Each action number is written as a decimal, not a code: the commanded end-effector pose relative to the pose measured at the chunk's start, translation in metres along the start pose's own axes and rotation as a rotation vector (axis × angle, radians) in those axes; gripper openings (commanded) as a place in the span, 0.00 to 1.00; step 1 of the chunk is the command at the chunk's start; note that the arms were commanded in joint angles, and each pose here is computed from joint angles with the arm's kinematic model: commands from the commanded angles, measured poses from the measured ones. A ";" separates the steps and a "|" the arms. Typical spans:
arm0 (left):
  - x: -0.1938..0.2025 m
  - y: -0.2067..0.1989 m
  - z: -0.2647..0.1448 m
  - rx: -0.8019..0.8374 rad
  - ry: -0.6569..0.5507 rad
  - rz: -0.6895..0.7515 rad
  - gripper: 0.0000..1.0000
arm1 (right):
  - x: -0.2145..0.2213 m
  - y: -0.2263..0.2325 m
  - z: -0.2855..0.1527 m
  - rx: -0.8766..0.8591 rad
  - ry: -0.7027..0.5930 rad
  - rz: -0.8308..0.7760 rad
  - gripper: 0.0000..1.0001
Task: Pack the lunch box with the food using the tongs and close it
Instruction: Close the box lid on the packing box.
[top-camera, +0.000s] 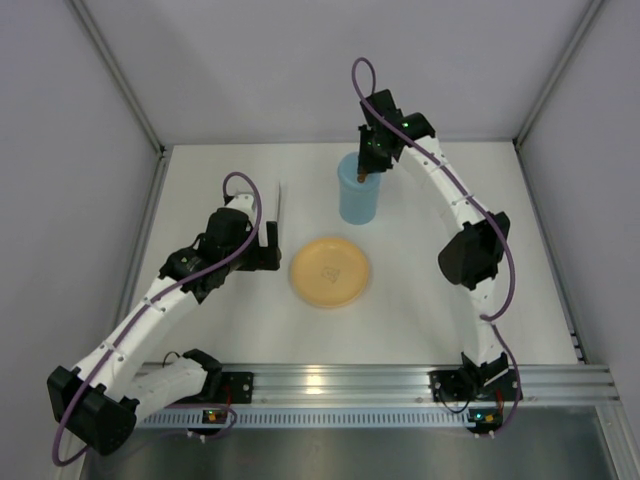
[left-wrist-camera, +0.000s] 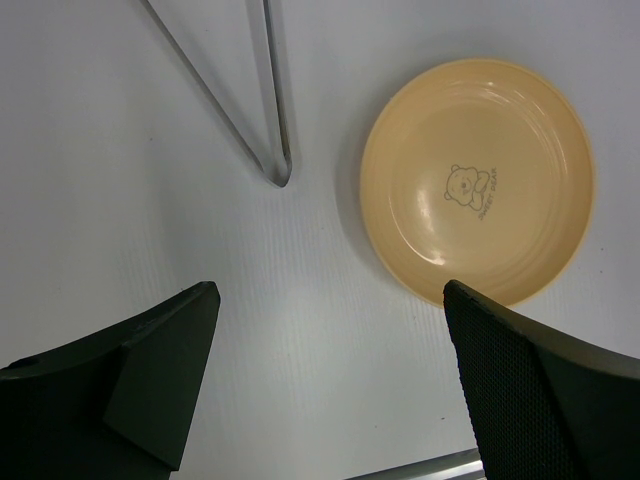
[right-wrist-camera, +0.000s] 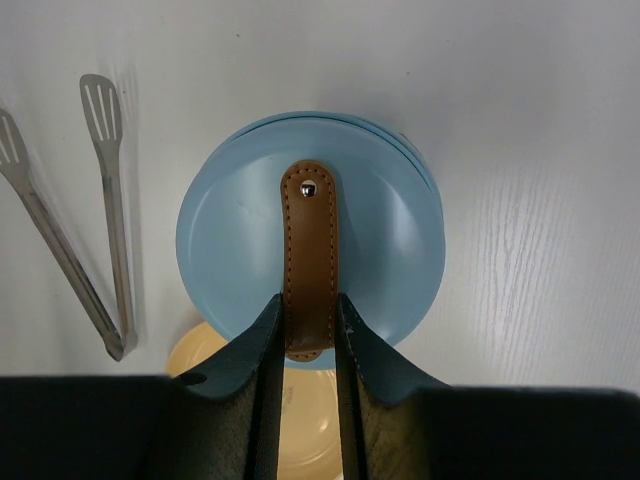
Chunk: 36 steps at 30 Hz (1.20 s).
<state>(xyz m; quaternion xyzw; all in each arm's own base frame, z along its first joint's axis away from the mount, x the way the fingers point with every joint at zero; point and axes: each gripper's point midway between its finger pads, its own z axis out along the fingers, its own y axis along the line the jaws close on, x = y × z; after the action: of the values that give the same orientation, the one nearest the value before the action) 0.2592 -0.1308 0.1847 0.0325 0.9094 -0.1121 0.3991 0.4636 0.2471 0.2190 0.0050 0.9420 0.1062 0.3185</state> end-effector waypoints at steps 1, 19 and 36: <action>-0.002 0.001 0.001 -0.004 -0.008 0.004 0.98 | -0.004 0.015 -0.006 -0.032 -0.019 -0.025 0.00; 0.000 0.002 0.002 -0.008 0.000 0.006 0.98 | -0.010 0.015 0.008 -0.024 -0.042 0.001 0.07; 0.001 0.001 0.003 -0.007 0.004 0.004 0.99 | -0.023 0.021 0.006 -0.048 -0.098 -0.002 0.38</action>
<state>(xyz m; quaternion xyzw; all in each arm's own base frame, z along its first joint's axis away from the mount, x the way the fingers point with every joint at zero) 0.2585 -0.1304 0.1818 0.0330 0.9120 -0.1095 0.3938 0.4721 0.2516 0.2052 0.0084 0.9431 0.1051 0.3154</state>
